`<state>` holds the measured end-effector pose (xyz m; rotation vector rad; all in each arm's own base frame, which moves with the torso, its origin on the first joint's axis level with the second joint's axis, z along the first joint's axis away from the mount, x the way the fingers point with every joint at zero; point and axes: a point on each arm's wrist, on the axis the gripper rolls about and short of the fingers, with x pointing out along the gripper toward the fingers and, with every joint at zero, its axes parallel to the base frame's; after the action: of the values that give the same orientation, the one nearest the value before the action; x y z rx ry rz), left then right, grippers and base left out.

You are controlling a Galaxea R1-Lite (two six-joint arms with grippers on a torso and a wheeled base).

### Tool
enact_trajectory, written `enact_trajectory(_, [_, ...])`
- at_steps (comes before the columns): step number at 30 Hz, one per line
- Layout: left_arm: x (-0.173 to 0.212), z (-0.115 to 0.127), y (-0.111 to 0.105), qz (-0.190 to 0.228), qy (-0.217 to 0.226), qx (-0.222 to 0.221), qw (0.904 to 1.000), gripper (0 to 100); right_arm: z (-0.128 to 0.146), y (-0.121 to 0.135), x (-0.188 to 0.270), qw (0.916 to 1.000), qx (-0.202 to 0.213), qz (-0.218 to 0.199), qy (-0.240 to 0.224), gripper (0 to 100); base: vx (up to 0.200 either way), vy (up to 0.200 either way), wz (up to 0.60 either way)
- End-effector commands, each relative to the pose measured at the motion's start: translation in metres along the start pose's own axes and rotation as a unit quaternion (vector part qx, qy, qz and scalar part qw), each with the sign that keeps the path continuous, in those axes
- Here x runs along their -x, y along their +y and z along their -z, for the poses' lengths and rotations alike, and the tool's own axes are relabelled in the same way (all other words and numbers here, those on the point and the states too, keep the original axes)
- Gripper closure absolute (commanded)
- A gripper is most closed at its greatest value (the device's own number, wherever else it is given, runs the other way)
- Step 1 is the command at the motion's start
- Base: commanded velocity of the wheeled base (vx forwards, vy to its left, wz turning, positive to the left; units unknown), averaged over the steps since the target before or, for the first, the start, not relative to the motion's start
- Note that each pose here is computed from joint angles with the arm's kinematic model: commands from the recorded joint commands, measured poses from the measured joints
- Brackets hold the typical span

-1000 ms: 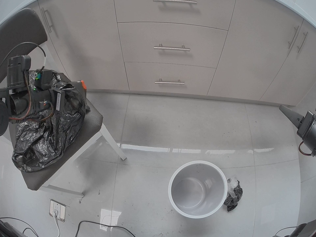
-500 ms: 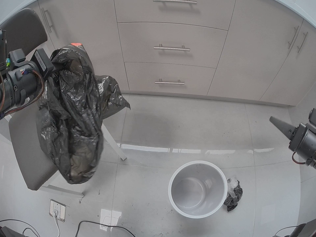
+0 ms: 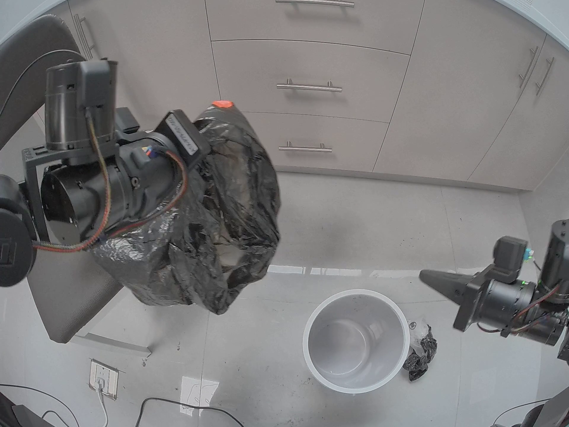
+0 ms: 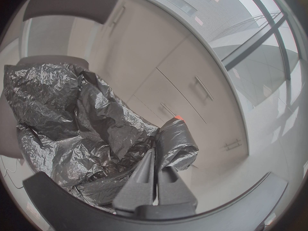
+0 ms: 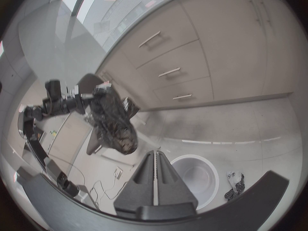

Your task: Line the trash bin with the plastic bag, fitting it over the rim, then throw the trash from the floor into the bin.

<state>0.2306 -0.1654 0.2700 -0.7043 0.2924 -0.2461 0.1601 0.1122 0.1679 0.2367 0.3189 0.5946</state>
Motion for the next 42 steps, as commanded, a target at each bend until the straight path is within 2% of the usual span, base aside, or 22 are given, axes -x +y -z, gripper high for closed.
enact_trajectory(1, [0.006, 0.027, -0.027, 0.045, 0.039, -0.007, 0.9982, 100, 0.031, 0.022, -0.041, 0.9953, 0.033, -0.026, 0.087, 100, 0.0, 0.0, 0.0])
enact_trajectory(5, [0.011, 0.034, -0.033, 0.059, 0.05, -0.01, 0.9969, 100, 0.04, 0.03, -0.058, 0.9928, 0.039, -0.036, 0.107, 100, 0.0, 0.0, 0.0])
enact_trajectory(10, [0.019, 0.041, -0.041, 0.077, 0.063, -0.013, 0.9949, 100, 0.05, 0.033, -0.081, 0.995, 0.043, -0.032, 0.084, 100, 0.0, 0.0, 0.0])
enact_trajectory(13, [0.022, 0.041, -0.043, 0.084, 0.064, -0.012, 0.9943, 100, 0.057, 0.031, -0.087, 0.9949, 0.046, -0.018, 0.088, 100, 0.0, 0.0, 0.0])
enact_trajectory(14, [0.023, 0.041, -0.044, 0.086, 0.064, -0.011, 0.9941, 100, 0.06, 0.032, -0.088, 0.9945, 0.047, -0.016, 0.092, 0, 0.0, 0.0, 0.0])
enact_trajectory(21, [0.031, 0.036, -0.047, 0.097, 0.061, -0.008, 0.9933, 100, 0.077, 0.036, -0.097, 0.9909, 0.055, -0.02, 0.121, 0, 0.0, 0.0, 0.0])
enact_trajectory(25, [0.036, 0.034, -0.047, 0.101, 0.059, -0.006, 0.9931, 100, 0.083, 0.036, -0.11, 0.9908, 0.055, -0.019, 0.122, 0, 0.0, 0.0, 0.0])
enact_trajectory(29, [0.036, 0.036, -0.048, 0.102, 0.062, -0.007, 0.9928, 100, 0.084, 0.039, -0.131, 0.9945, 0.053, -0.017, 0.089, 0, 0.0, 0.0, 0.0])
enact_trajectory(34, [0.035, 0.037, -0.047, 0.101, 0.064, -0.008, 0.9928, 100, 0.077, 0.034, -0.156, 0.9968, 0.063, 0.026, 0.042, 0, 0.0, 0.0, 0.0])
enact_trajectory(42, [0.035, 0.038, -0.046, 0.098, 0.066, -0.01, 0.9929, 100, 0.069, 0.032, -0.16, 0.9966, 0.064, 0.048, 0.02, 0, 0.0, 0.0, 0.0])
